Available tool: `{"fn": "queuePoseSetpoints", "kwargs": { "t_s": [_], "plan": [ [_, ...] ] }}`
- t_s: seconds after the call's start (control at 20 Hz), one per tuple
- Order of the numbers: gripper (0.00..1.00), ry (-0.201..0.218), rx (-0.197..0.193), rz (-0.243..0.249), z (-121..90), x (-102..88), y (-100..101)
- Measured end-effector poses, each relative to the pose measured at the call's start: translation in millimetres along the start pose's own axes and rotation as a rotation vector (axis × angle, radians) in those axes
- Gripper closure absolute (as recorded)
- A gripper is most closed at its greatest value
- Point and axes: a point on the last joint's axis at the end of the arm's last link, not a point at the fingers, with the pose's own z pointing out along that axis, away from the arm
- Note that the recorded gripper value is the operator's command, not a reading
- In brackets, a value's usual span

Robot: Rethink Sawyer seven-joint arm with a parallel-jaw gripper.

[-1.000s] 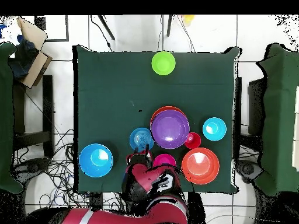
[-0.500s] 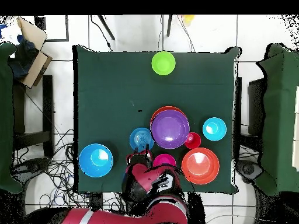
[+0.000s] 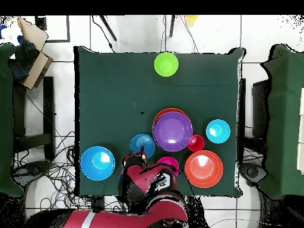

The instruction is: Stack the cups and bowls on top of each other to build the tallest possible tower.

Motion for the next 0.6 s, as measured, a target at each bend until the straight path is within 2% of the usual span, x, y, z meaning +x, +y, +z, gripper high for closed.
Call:
{"fn": "queuePoseSetpoints", "kwargs": {
  "t_s": [0.2,0.35,0.6],
  "plan": [
    [0.0,0.035,-0.035,-0.014,16,4.5,17],
    [0.0,0.046,-0.061,-0.021,30,6.6,29],
    [0.0,0.05,-0.069,-0.028,39,6.6,31]
  ]
}}
